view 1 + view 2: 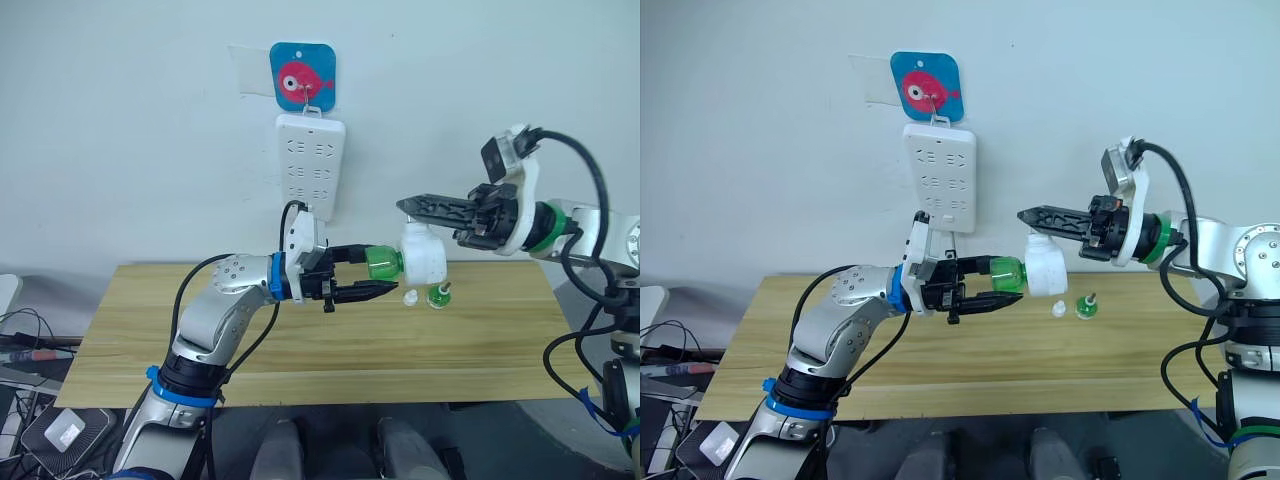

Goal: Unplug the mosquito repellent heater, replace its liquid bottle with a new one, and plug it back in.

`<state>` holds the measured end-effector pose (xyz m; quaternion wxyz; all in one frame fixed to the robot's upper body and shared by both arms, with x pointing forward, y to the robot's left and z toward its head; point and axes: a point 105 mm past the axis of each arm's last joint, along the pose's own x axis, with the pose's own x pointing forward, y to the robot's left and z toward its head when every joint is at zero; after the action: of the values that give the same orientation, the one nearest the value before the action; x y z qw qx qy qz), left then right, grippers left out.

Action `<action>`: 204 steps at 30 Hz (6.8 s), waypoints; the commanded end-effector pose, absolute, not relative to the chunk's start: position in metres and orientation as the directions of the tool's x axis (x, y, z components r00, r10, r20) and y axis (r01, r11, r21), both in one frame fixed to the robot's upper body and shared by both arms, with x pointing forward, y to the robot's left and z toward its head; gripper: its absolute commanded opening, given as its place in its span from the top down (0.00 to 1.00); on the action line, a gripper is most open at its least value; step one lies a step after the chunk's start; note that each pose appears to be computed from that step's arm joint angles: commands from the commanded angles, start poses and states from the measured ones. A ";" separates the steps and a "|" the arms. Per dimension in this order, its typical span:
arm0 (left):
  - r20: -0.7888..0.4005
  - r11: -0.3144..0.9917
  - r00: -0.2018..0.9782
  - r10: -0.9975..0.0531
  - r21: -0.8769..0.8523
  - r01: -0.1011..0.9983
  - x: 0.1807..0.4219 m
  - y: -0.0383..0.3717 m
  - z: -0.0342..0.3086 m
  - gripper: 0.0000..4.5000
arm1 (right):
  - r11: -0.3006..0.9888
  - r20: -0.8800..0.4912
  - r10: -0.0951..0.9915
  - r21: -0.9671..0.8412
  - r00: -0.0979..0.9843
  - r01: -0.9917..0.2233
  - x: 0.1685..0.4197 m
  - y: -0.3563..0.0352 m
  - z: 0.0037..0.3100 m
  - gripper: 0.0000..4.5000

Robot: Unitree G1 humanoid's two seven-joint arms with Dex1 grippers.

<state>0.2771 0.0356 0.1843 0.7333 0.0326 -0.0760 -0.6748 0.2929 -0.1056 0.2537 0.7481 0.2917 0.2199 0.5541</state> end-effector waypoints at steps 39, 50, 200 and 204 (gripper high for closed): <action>0.103 0.143 0.123 -0.987 0.212 0.967 0.283 0.035 0.198 0.51 | 0.083 -0.100 0.995 0.721 0.015 -0.688 0.228 -0.108 0.212 1.00; 0.096 0.138 0.120 -0.988 0.213 0.967 0.283 0.034 0.196 0.51 | 0.062 -0.073 0.997 0.740 0.012 -0.670 0.223 -0.107 0.217 1.00; -0.075 0.345 0.526 -0.848 0.675 0.653 0.319 0.033 0.147 0.50 | 0.569 -0.203 0.822 0.351 0.532 -0.744 0.269 -0.098 0.185 0.02; 0.057 0.520 0.565 -0.823 0.478 0.708 0.324 0.034 0.156 0.50 | 0.567 -0.105 0.821 0.279 0.562 -0.775 0.263 -0.097 0.194 0.02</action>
<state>0.3220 0.0298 0.1408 0.8410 0.2523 -0.1230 -0.4626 0.2669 -0.0978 0.1771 0.8725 0.1113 0.1644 0.4464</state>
